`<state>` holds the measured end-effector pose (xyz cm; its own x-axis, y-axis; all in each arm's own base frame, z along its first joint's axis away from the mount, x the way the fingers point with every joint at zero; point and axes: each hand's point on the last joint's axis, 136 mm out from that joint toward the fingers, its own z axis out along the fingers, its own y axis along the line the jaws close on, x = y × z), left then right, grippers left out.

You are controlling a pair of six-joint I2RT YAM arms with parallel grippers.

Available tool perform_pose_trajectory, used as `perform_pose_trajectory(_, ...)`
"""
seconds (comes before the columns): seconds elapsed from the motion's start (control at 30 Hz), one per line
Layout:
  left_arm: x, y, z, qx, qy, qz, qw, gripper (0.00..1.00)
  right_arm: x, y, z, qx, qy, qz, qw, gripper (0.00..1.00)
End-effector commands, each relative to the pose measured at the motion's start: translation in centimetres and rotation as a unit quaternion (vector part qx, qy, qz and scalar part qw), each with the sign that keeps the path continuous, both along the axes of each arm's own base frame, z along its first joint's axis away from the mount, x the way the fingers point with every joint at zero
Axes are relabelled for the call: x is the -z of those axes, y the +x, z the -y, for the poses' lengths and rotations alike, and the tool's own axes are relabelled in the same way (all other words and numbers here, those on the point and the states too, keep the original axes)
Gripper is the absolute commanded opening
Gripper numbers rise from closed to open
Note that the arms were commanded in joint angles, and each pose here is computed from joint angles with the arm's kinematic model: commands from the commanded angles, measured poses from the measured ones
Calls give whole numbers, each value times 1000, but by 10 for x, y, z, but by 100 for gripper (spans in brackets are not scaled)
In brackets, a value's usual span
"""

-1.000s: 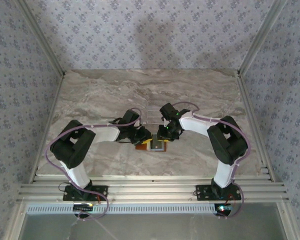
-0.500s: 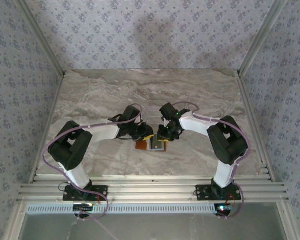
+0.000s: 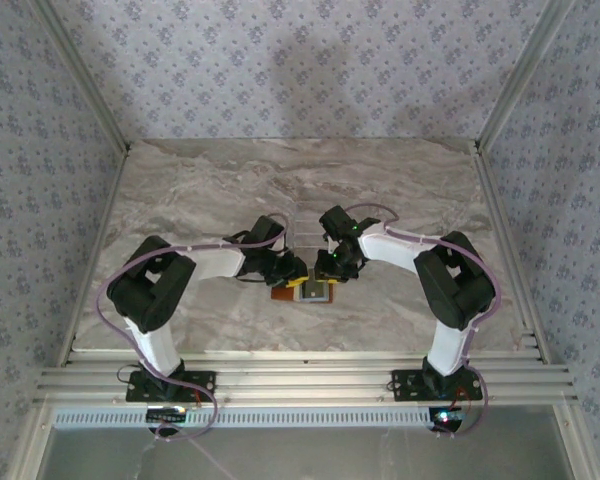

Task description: Take the credit cards out of the card holder

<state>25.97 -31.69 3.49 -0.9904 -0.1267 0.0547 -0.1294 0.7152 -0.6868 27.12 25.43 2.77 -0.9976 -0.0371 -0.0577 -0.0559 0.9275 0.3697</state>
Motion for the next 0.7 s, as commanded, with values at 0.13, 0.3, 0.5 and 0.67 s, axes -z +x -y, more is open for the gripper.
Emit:
perform_pose_trajectory(0.13,9,-11,-8,19,35,-18,999,25,17,-8,11,5,-33,-30,999,28)
perform_pose_trajectory(0.3,6,-11,-10,17,39,-13,999,25,16,-9,12,4,-34,-30,999,28)
perform_pose_trajectory(0.5,10,-13,-10,18,43,-18,999,25,17,-10,11,3,-34,-32,999,28)
perform_pose_trajectory(0.67,15,-14,-11,16,48,-22,998,25,17,-10,12,3,-35,-32,999,28)
